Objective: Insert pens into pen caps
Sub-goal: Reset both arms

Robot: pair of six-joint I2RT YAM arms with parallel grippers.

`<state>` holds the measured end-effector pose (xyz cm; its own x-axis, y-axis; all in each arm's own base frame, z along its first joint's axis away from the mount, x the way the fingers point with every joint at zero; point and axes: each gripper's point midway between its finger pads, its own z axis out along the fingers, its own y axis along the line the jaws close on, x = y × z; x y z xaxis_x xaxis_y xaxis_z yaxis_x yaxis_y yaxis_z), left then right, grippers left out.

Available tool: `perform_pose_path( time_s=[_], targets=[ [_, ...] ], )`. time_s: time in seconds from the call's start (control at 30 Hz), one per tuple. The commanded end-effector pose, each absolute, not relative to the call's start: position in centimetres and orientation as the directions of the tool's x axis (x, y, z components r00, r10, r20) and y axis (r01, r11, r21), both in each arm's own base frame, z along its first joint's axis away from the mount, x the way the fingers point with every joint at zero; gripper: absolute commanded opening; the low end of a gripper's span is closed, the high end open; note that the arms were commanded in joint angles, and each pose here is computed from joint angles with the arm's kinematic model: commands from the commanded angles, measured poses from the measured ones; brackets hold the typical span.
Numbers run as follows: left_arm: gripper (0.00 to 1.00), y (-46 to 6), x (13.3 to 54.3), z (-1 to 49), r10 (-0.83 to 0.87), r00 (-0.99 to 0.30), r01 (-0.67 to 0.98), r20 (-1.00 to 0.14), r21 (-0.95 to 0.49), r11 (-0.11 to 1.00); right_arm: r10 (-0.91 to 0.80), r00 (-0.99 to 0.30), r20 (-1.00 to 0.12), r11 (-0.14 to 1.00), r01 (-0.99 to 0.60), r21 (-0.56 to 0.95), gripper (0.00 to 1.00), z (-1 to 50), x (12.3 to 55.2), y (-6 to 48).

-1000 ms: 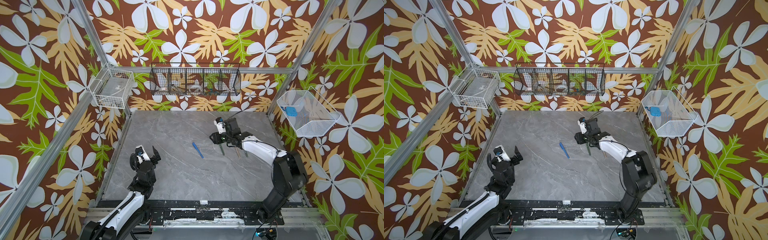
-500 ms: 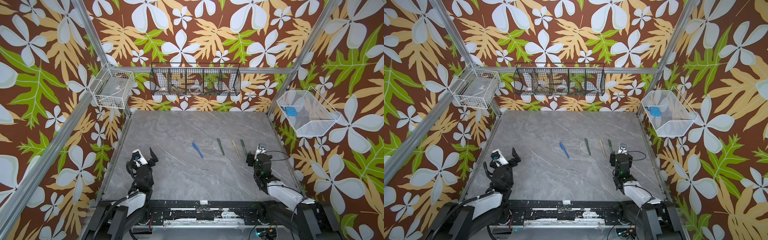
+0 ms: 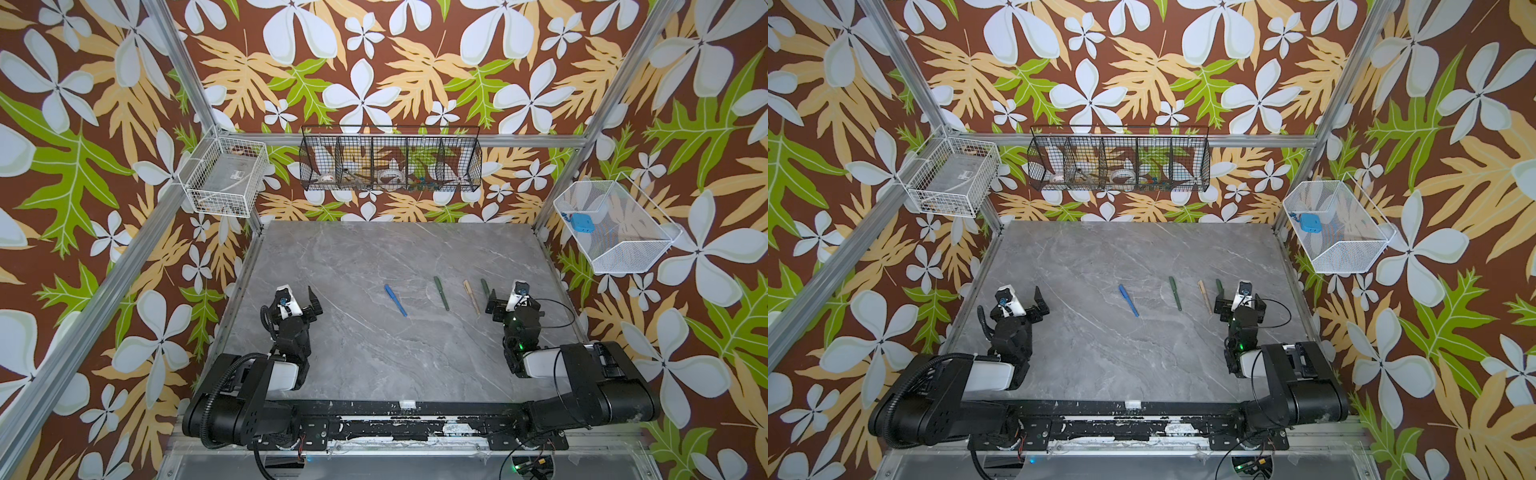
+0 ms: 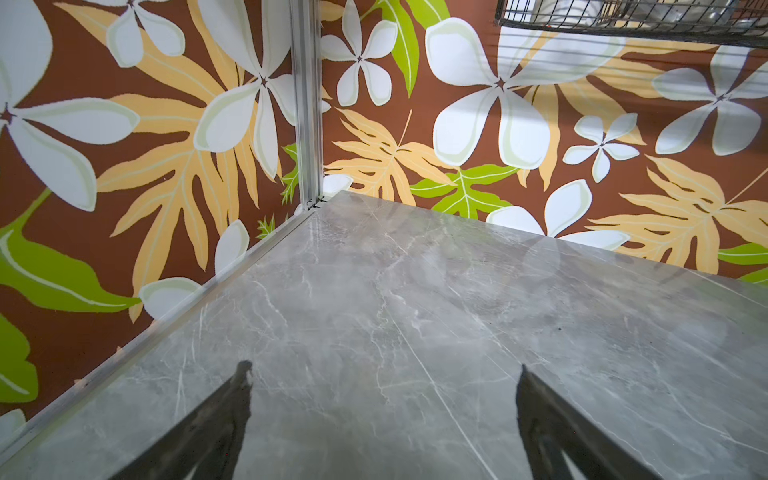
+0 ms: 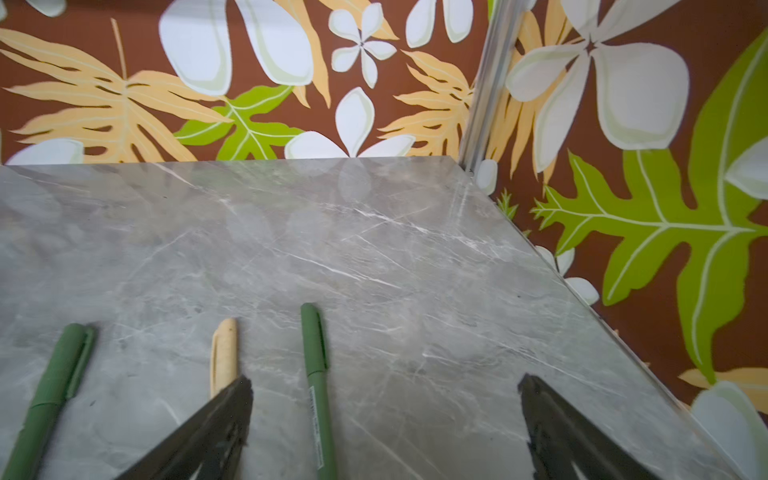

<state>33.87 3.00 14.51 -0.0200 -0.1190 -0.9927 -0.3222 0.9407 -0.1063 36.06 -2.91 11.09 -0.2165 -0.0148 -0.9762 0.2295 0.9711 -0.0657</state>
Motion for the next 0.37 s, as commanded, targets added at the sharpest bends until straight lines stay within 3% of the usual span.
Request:
perform_pose_path(
  time_s=[0.0,0.33],
  targets=[
    [1.00,3.02,33.99,15.38,-0.119,0.014,-0.317,-0.993,-0.117,0.941,-0.013,-0.204,-0.979,0.970,0.233,-0.062,1.00,11.52,36.20,-2.95],
    [1.00,3.01,33.98,15.39,-0.120,0.015,-0.317,-0.993,-0.118,0.941,-0.014,-0.202,-0.979,0.970,0.233,-0.062,1.00,11.55,36.27,-2.95]
  ],
)
